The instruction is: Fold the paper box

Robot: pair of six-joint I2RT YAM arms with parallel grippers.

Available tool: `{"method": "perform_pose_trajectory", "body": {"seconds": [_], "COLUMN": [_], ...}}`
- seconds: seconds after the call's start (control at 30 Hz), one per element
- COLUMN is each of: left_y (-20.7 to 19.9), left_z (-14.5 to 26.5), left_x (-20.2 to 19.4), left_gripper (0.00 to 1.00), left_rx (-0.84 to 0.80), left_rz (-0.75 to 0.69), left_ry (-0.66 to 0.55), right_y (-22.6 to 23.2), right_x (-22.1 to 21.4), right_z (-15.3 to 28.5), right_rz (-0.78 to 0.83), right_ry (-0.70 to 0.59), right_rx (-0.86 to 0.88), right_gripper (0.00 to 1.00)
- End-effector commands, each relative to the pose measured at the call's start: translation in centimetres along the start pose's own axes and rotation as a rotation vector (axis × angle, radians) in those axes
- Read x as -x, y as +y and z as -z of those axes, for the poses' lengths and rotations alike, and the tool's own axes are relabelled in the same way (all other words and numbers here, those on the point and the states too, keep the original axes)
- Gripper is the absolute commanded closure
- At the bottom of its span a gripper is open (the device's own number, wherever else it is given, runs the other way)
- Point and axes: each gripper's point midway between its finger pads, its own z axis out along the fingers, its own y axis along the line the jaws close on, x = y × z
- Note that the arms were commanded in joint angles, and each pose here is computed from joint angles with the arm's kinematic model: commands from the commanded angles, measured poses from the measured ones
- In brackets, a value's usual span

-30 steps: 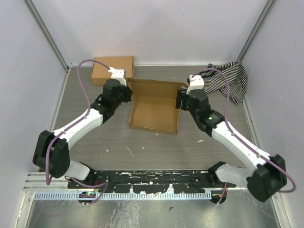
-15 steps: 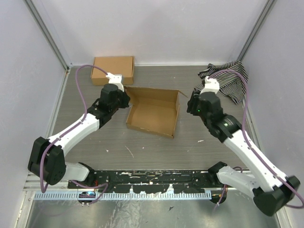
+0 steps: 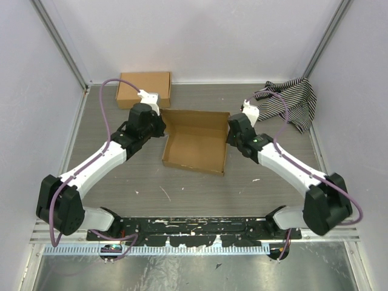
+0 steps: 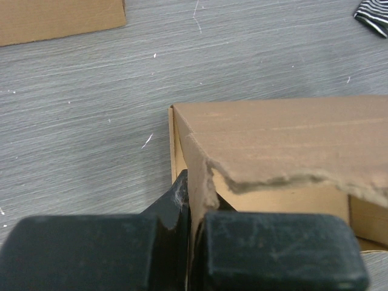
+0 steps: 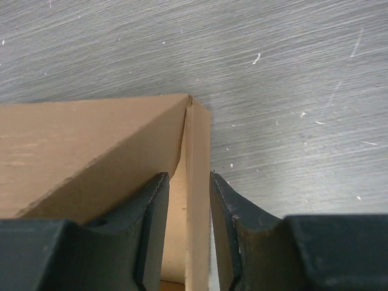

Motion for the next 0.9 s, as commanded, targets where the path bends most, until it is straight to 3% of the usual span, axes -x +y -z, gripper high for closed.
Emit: {"method": "perform_pose_trajectory", "body": {"seconds": [0.0, 0.3, 0.63, 0.87], "left_y": [-0.7, -0.4, 0.6, 0.5], "left_z": [-0.2, 0.2, 1.6, 2.2], "left_x": [-0.2, -0.7, -2.6, -3.1], "left_gripper": [0.93, 0.94, 0.94, 0.94], "left_rx": [-0.026, -0.024, 0.0, -0.016], "left_rz": [-0.043, -0.062, -0.051, -0.045], "left_ry": [0.052, 0.06, 0.064, 0.066], "right_y": [4.7, 1.0, -7.1, -8.1], "right_x": [3.4, 3.9, 7.6, 9.7], "right_z": [-0.4, 2.8, 14.3, 18.3], "right_rz": [-0.063, -0.025, -0.067, -0.107], "right_ry": [-0.087, -0.125, -0.306, -0.346], "right_rx": [0.163, 0.07, -0.058, -0.053], "right_gripper": [0.61, 0.61, 0.6, 0.6]}}
